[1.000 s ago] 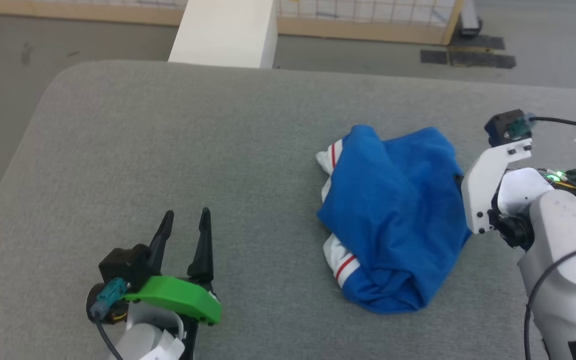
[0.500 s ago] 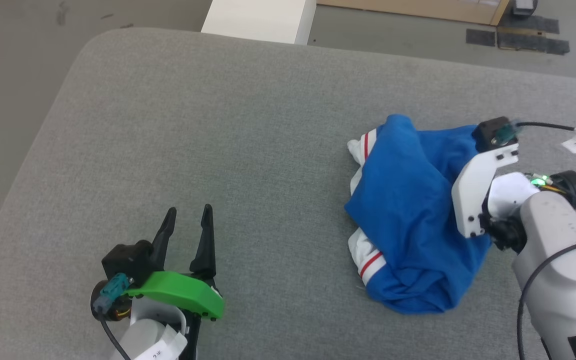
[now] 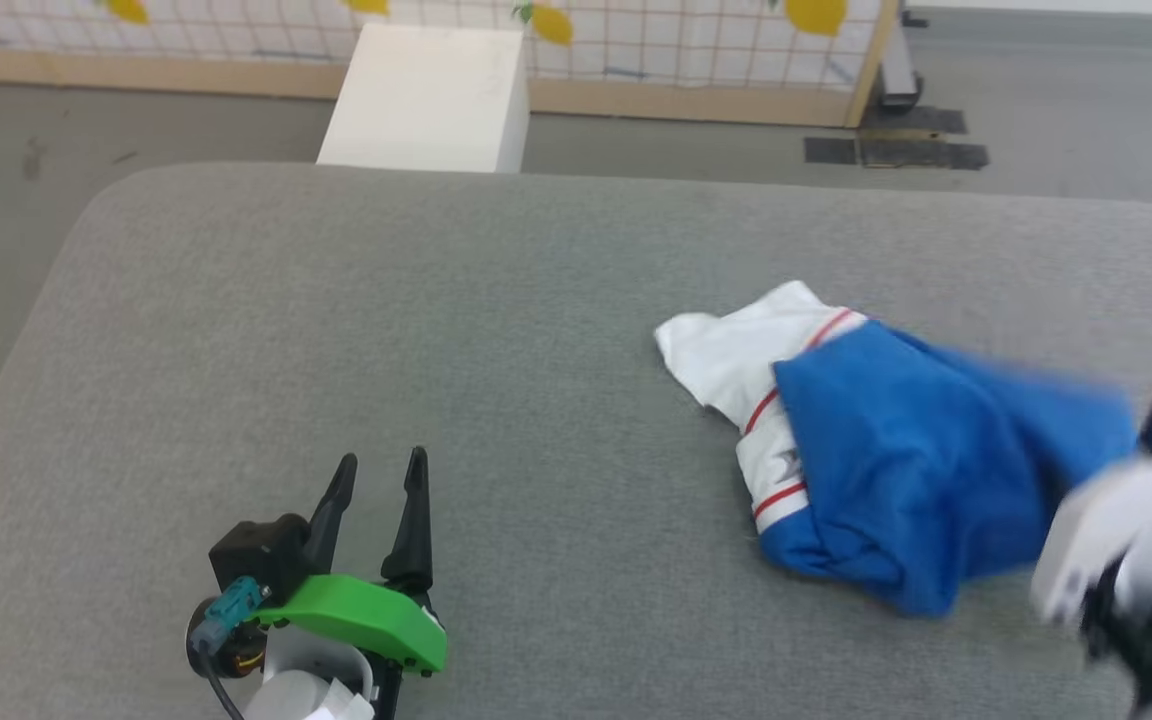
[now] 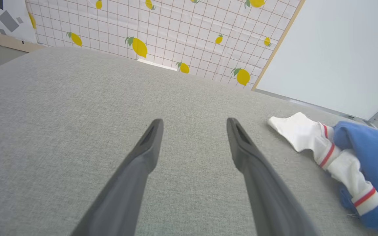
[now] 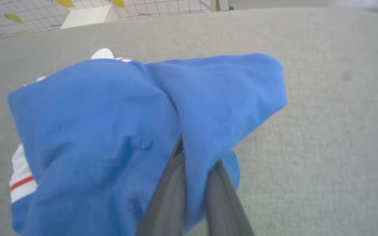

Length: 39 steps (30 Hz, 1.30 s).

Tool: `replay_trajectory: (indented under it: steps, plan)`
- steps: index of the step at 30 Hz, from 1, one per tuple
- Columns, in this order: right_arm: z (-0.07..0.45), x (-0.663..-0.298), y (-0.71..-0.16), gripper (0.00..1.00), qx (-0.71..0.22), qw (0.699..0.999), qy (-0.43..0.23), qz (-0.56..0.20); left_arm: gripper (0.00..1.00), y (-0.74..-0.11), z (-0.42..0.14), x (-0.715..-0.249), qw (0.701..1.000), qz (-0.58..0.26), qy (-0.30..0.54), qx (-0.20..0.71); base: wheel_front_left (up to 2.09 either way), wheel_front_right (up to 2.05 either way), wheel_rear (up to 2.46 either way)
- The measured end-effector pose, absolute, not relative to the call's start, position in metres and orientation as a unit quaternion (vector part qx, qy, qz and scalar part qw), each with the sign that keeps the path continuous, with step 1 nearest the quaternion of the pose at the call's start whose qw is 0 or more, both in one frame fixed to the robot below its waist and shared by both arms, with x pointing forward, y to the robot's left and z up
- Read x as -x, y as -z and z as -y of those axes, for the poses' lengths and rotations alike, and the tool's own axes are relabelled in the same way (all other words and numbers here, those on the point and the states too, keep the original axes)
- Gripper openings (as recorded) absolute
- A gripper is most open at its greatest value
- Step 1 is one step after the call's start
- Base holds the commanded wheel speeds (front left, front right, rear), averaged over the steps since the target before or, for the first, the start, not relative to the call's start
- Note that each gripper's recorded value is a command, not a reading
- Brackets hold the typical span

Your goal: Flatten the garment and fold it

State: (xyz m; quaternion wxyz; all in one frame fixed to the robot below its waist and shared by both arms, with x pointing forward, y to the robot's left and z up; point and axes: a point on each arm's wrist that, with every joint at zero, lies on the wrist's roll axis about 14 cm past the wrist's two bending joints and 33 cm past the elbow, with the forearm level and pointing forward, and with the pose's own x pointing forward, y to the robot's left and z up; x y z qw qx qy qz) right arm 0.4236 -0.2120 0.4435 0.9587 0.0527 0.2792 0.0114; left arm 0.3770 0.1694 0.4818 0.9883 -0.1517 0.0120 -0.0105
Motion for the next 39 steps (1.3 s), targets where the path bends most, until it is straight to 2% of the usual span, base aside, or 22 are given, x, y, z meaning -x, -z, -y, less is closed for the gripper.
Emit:
replay_trajectory:
  steps: [3,6,7,8,11,15,19,24,29,34,39]
  plan:
    - [0.206,-0.365,-0.403,0.0,-0.083,0.932,-0.005,-0.352,1.0,-0.485,-0.16,-0.379,0.988,-0.01,0.026,0.154,0.0,0.0,0.0]
    - [0.193,-0.332,-0.386,0.0,-0.115,0.916,-0.015,-0.385,1.0,-0.488,-0.154,-0.38,0.987,-0.008,0.034,0.156,0.0,0.0,0.0]
    - [0.191,-0.328,-0.386,0.05,-0.124,0.914,-0.017,-0.385,1.0,-0.488,-0.153,-0.38,0.987,-0.008,0.035,0.156,0.0,0.0,0.0]
    - [0.189,-0.327,-0.388,1.0,-0.13,0.916,-0.018,-0.379,1.0,-0.489,-0.152,-0.38,0.987,-0.008,0.037,0.157,0.0,0.0,0.0]
    - [0.197,-0.338,-0.409,1.0,-0.151,0.934,-0.009,-0.324,1.0,-0.489,-0.151,-0.379,0.987,-0.009,0.039,0.159,0.0,0.0,0.0]
    - [0.233,-0.359,-0.462,1.0,-0.185,0.965,0.039,-0.181,1.0,-0.493,-0.15,-0.378,0.986,-0.005,0.04,0.162,0.0,0.0,0.0]
    - [0.272,-0.361,-0.499,1.0,-0.178,0.976,0.09,-0.087,1.0,-0.496,-0.142,-0.378,0.982,-0.01,0.05,0.18,0.0,0.0,0.0]
    - [0.289,-0.352,-0.504,1.0,-0.164,0.977,0.116,-0.075,1.0,-0.502,-0.104,-0.391,0.975,-0.039,0.104,0.19,0.0,0.0,0.0]
    - [0.296,-0.346,-0.5,1.0,-0.159,0.975,0.129,-0.083,1.0,-0.511,-0.025,-0.411,0.947,-0.131,0.232,0.179,0.0,0.0,0.0]
    - [0.299,-0.347,-0.493,1.0,-0.165,0.973,0.136,-0.091,1.0,-0.494,0.029,-0.415,0.909,-0.253,0.322,0.075,0.0,0.0,0.0]
    - [0.306,-0.342,-0.483,1.0,-0.168,0.969,0.151,-0.101,1.0,-0.472,0.061,-0.413,0.869,-0.318,0.377,-0.038,0.0,0.0,0.0]
